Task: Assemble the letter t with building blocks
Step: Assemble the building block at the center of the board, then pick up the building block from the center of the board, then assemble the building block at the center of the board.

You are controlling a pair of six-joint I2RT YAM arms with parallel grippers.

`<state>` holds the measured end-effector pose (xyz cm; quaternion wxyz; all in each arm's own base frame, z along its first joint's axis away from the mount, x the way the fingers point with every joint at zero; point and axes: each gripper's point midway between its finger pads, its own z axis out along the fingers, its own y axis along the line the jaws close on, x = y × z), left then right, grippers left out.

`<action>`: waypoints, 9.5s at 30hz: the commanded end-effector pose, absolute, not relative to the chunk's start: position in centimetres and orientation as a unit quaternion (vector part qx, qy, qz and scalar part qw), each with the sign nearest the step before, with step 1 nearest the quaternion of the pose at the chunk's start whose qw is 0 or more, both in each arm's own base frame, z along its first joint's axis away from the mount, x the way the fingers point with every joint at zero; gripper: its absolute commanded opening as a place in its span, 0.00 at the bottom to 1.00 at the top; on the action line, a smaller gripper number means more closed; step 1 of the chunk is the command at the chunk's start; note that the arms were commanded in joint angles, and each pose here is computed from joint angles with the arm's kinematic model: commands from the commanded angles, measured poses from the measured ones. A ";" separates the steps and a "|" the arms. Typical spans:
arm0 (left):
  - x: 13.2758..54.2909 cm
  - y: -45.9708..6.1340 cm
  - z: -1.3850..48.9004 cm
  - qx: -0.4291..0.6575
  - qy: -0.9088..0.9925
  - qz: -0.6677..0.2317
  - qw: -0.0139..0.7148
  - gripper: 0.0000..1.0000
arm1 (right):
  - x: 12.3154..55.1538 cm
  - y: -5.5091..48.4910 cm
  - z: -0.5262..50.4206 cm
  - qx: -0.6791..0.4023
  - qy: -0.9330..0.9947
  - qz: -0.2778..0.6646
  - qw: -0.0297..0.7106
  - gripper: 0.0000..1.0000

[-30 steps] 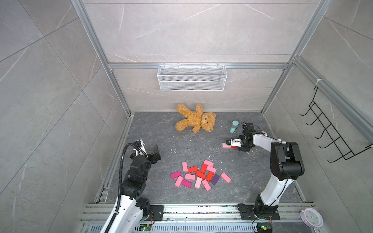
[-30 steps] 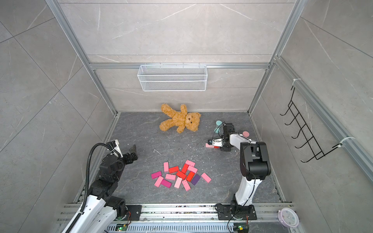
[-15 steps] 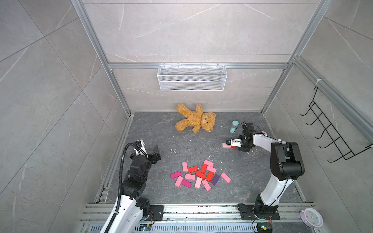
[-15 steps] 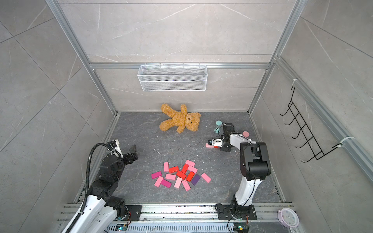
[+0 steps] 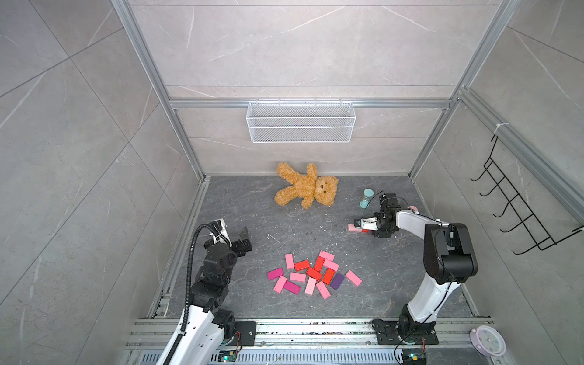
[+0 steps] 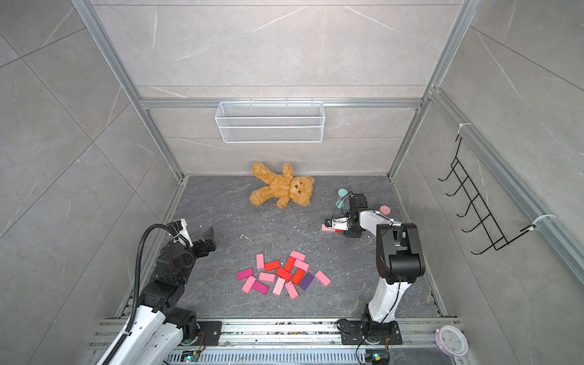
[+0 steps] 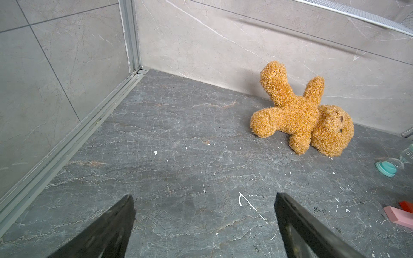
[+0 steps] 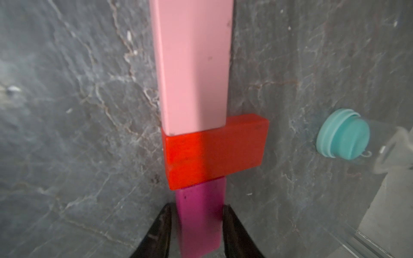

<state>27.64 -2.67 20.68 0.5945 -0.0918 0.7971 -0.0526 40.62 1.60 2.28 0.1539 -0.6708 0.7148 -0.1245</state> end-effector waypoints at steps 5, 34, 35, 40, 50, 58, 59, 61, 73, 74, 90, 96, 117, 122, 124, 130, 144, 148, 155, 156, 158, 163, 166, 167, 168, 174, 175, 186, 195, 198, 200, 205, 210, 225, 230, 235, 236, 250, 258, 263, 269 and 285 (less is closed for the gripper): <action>27.8 -2.5 22.5 -0.090 0.782 -0.046 0.615 0.99 | 37.3 2.5 0.2 -0.683 0.717 -0.070 0.119 0.41; 27.6 -2.5 22.5 -0.087 0.783 -0.039 0.615 0.99 | 38.0 2.8 1.5 -0.662 0.734 -0.066 0.140 0.57; 27.6 -2.5 22.6 -0.088 0.783 -0.038 0.615 1.00 | 38.0 2.9 1.7 -0.660 0.735 -0.064 0.143 0.57; 27.7 -2.5 22.5 -0.088 0.784 -0.038 0.614 1.00 | 38.9 2.8 4.1 -0.642 0.746 -0.063 0.167 0.58; 27.8 -2.5 22.2 -0.088 0.787 -0.036 0.610 1.00 | 41.4 3.3 11.5 -0.574 0.773 -0.084 0.258 0.59; 28.0 -2.1 21.6 -0.093 0.791 -0.022 0.604 1.00 | 40.9 4.9 17.9 -0.448 0.836 -0.045 0.313 0.58; 28.0 -2.1 21.7 -0.094 0.791 -0.021 0.604 0.99 | 40.4 5.2 18.0 -0.445 0.838 -0.040 0.313 0.58; 28.0 -2.0 21.6 -0.093 0.793 -0.016 0.601 1.00 | 39.0 6.0 18.2 -0.429 0.849 -0.023 0.306 0.58; 28.0 -1.4 21.4 -0.100 0.801 0.004 0.591 1.00 | 31.0 12.6 17.6 -0.218 0.945 0.062 0.237 0.48; 28.0 -1.3 21.4 -0.101 0.801 0.007 0.590 1.00 | 30.0 13.5 17.8 -0.208 0.947 0.073 0.233 0.48; 27.9 -0.4 20.8 -0.116 0.804 0.034 0.582 1.00 | 20.0 15.4 9.7 -0.123 0.986 0.056 0.097 0.50; 28.0 -0.3 20.6 -0.116 0.806 0.037 0.579 1.00 | 19.6 16.0 6.9 -0.098 0.989 0.054 0.093 0.50; 27.9 -0.3 20.5 -0.117 0.806 0.038 0.579 1.00 | 19.2 14.8 1.2 -0.064 0.995 0.020 0.077 0.50; 27.9 -0.3 20.6 -0.118 0.806 0.038 0.579 1.00 | 18.5 15.1 0.5 -0.065 0.995 0.027 0.068 0.49; 27.9 -0.3 20.6 -0.117 0.806 0.037 0.579 1.00 | 18.2 15.2 0.3 -0.067 0.995 0.025 0.065 0.48; 27.8 -0.3 20.7 -0.117 0.806 0.036 0.580 1.00 | 17.7 15.1 0.0 -0.064 0.996 0.012 0.064 0.38; 27.9 -0.5 20.7 -0.115 0.807 0.033 0.579 1.00 | 21.7 15.3 5.4 -0.083 0.983 -0.011 0.163 0.00; 27.8 -0.4 20.7 -0.115 0.807 0.034 0.578 1.00 | 23.7 12.7 8.0 -0.026 0.971 -0.083 0.221 0.00; 27.8 -0.4 20.6 -0.114 0.809 0.036 0.576 1.00 | 25.7 12.3 9.3 -0.049 0.960 -0.122 0.246 0.00; 27.8 -0.4 20.6 -0.115 0.809 0.037 0.576 1.00 | 26.0 12.6 9.2 -0.056 0.961 -0.119 0.242 0.00; 27.7 -0.3 20.6 -0.116 0.809 0.036 0.576 1.00 | 26.5 12.5 9.0 -0.057 0.962 -0.121 0.237 0.00; 27.6 -0.4 20.8 -0.114 0.808 0.034 0.578 1.00 | 27.9 11.8 9.0 -0.046 0.964 -0.116 0.235 0.00; 27.5 -0.5 20.7 -0.113 0.808 0.034 0.578 1.00 | 28.8 11.2 8.7 -0.035 0.969 -0.099 0.224 0.00; 27.5 -0.4 20.7 -0.113 0.808 0.035 0.577 1.00 | 28.9 11.0 8.5 -0.026 0.972 -0.089 0.216 0.00; 27.5 -0.5 20.8 -0.113 0.807 0.034 0.578 1.00 | 29.2 10.8 8.3 -0.017 0.975 -0.071 0.209 0.00; 27.2 -0.4 21.0 -0.113 0.805 0.033 0.581 1.00 | 31.1 9.5 7.6 0.025 0.980 -0.030 0.193 0.00; 27.2 -0.5 21.0 -0.112 0.805 0.033 0.581 1.00 | 31.5 9.3 7.4 0.028 0.981 -0.031 0.189 0.00; 27.0 -0.6 21.1 -0.110 0.804 0.033 0.583 1.00 | 34.3 9.2 4.7 0.052 0.988 0.022 0.146 0.00; 27.1 -0.7 21.1 -0.106 0.805 0.034 0.583 1.00 | 34.8 8.0 2.6 0.044 0.994 0.016 0.096 0.00; 27.1 -0.7 21.1 -0.105 0.805 0.034 0.583 1.00 | 34.9 7.6 2.0 0.043 0.996 0.011 0.083 0.00; 27.1 -0.7 21.1 -0.104 0.805 0.035 0.583 1.00 | 34.8 7.2 1.7 0.044 0.996 0.005 0.074 0.01; 27.1 -0.8 21.0 -0.103 0.806 0.035 0.582 1.00 | 34.9 6.2 1.4 0.044 0.997 -0.022 0.062 0.06; 27.2 -0.8 21.1 -0.101 0.806 0.035 0.582 1.00 | 35.0 5.8 1.3 0.040 0.997 -0.035 0.056 0.13; 27.2 -0.9 21.1 -0.098 0.807 0.035 0.582 1.00 | 35.3 5.6 0.7 0.034 0.998 -0.042 0.043 0.19; 27.3 -1.0 21.2 -0.096 0.806 0.035 0.583 1.00 | 35.2 5.7 0.5 0.032 0.998 -0.039 0.038 0.21; 27.3 -1.0 21.2 -0.096 0.806 0.035 0.583 1.00 | 35.3 5.6 0.4 0.033 0.998 -0.040 0.036 0.27; 27.3 -1.0 21.2 -0.095 0.806 0.035 0.583 1.00 | 35.3 5.6 0.3 0.034 0.998 -0.041 0.036 0.27; 27.3 -1.1 21.3 -0.093 0.807 0.035 0.583 1.00 | 35.2 5.5 0.3 0.035 0.998 -0.039 0.033 0.29; 27.3 -1.2 21.2 -0.090 0.808 0.035 0.582 1.00 | 35.3 5.6 0.4 0.035 0.998 -0.031 0.034 0.36; 27.2 -1.1 21.2 -0.090 0.808 0.036 0.581 1.00 | 35.2 5.7 0.5 0.037 0.998 -0.030 0.034 0.37; 27.2 -1.2 21.2 -0.089 0.808 0.036 0.581 1.00 | 34.9 5.6 0.5 0.037 0.998 -0.030 0.035 0.37; 27.2 -1.2 21.1 -0.086 0.809 0.038 0.580 1.00 | 35.7 5.3 0.8 0.024 0.998 -0.042 0.047 0.33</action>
